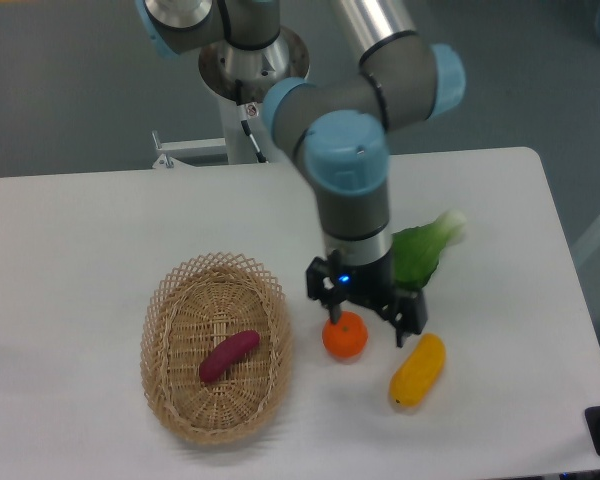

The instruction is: Place the sweet potato in the basket

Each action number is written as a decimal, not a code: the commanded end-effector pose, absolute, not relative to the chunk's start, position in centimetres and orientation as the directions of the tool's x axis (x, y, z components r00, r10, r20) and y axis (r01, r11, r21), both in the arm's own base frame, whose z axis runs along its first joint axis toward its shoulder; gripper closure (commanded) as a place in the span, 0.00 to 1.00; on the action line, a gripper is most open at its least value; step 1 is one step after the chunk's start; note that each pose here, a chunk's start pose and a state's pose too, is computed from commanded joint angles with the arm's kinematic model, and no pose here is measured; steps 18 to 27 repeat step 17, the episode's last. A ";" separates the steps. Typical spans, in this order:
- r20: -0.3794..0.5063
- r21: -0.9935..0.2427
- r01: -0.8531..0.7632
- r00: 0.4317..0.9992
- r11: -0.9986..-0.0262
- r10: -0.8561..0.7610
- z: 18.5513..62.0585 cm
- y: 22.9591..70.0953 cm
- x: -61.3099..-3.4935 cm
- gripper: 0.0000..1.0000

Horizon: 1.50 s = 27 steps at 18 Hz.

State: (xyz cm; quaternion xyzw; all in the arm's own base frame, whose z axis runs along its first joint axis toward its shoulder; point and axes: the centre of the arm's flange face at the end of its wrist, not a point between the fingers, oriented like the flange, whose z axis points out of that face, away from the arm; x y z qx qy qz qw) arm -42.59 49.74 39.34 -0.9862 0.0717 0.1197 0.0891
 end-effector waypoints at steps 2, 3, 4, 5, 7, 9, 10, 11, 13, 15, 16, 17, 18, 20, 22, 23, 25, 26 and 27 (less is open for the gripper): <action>-0.250 -0.156 -0.163 0.961 -0.974 -0.120 39.3 49.3 -43.0 0.00; -0.250 -0.157 -0.159 0.961 -0.975 -0.116 39.3 49.2 -43.3 0.00; -0.250 -0.158 -0.154 0.962 -0.975 -0.112 39.3 49.0 -43.5 0.00; -0.247 -0.156 -0.152 0.963 -0.976 -0.111 39.2 48.7 -43.7 0.00; -0.243 -0.172 -0.178 0.961 -0.969 -0.134 39.5 48.3 -43.8 0.00; -0.250 -0.181 -0.180 0.959 -0.967 -0.131 40.2 48.1 -43.7 0.00; -0.249 -0.181 -0.179 0.960 -0.967 -0.131 40.1 48.1 -43.7 0.00; -0.249 -0.181 -0.179 0.960 -0.967 -0.131 40.1 48.1 -43.7 0.00; -0.247 -0.181 -0.176 0.960 -0.967 -0.129 40.1 47.9 -43.8 0.00; -0.250 -0.185 -0.175 0.960 -0.967 -0.125 40.7 47.6 -43.6 0.00; -0.245 -0.187 -0.171 0.962 -0.967 -0.122 40.9 47.3 -43.7 0.00; -0.244 -0.190 -0.170 0.962 -0.967 -0.121 40.9 47.3 -43.7 0.00; -0.244 -0.190 -0.170 0.962 -0.967 -0.121 40.9 47.3 -43.7 0.00; -0.244 -0.190 -0.170 0.962 -0.967 -0.121 40.9 47.3 -43.7 0.00; -0.244 -0.190 -0.170 0.962 -0.967 -0.121 40.9 47.3 -43.7 0.00; -0.244 -0.190 -0.170 0.962 -0.967 -0.121 40.9 47.3 -43.7 0.00; -0.244 -0.190 -0.170 0.962 -0.967 -0.121 40.9 47.3 -43.7 0.00; -0.244 -0.190 -0.170 0.962 -0.967 -0.121 40.9 47.3 -43.7 0.00; -0.244 -0.190 -0.170 0.962 -0.967 -0.121 40.9 47.3 -43.7 0.00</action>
